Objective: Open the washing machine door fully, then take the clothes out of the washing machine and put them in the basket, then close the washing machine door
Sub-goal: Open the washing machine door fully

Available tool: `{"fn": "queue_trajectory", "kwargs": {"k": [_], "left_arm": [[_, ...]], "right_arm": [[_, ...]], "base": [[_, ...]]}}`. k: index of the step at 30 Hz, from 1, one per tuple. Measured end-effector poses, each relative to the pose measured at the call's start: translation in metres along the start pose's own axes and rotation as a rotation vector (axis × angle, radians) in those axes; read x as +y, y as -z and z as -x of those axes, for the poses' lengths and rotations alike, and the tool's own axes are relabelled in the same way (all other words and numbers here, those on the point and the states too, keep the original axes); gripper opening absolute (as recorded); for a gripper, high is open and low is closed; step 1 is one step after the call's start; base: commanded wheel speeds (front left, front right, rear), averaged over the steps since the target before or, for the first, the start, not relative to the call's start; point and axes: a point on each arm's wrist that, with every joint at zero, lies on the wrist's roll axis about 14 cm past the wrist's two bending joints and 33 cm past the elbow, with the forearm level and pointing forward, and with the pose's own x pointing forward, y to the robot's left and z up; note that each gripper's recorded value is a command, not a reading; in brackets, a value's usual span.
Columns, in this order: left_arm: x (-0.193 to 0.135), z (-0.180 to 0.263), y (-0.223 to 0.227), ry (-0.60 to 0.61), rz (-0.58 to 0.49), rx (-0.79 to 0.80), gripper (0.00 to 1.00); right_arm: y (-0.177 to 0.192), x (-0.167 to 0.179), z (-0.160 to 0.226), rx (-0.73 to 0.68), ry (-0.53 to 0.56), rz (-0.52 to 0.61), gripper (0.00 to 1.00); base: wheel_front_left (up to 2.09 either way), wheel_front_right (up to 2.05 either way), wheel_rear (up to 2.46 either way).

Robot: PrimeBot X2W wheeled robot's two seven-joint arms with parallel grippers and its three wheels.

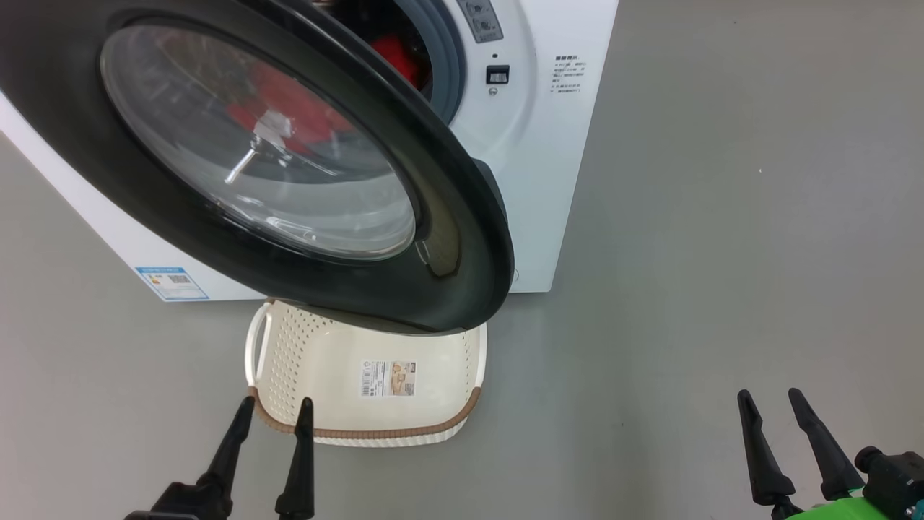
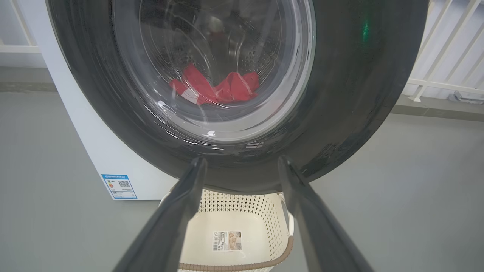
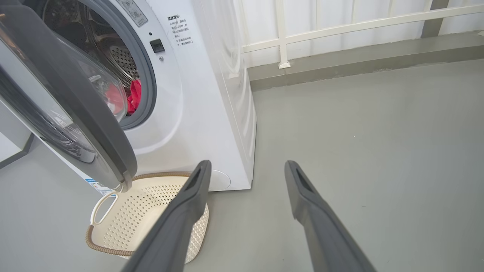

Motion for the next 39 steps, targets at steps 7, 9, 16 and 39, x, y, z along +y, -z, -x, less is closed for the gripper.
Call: {"fn": "queue_trajectory", "kwargs": {"k": [7, 9, 16, 39], "left_arm": [[0.000, 0.001, 0.000, -0.001, 0.000, -0.001, 1.00], [0.000, 0.002, -0.001, -0.001, 0.000, -0.002, 1.00], [0.000, 0.004, -0.002, -0.002, -0.001, -0.007, 1.00], [0.009, 0.021, 0.000, -0.042, 0.015, 0.005, 1.00]], "right_arm": [[-0.003, 0.003, -0.002, -0.011, -0.008, 0.001, 1.00], [-0.005, 0.007, -0.003, -0.017, -0.020, -0.002, 0.72], [-0.010, 0.036, -0.008, -0.037, -0.097, -0.093, 0.00], [-0.149, 0.172, -0.099, -0.212, -0.529, -0.898, 0.00]], "base": [[0.00, 0.00, 0.00], [0.00, 0.00, 0.00], [0.00, 0.00, 0.00], [0.00, 0.00, 0.00]]}}
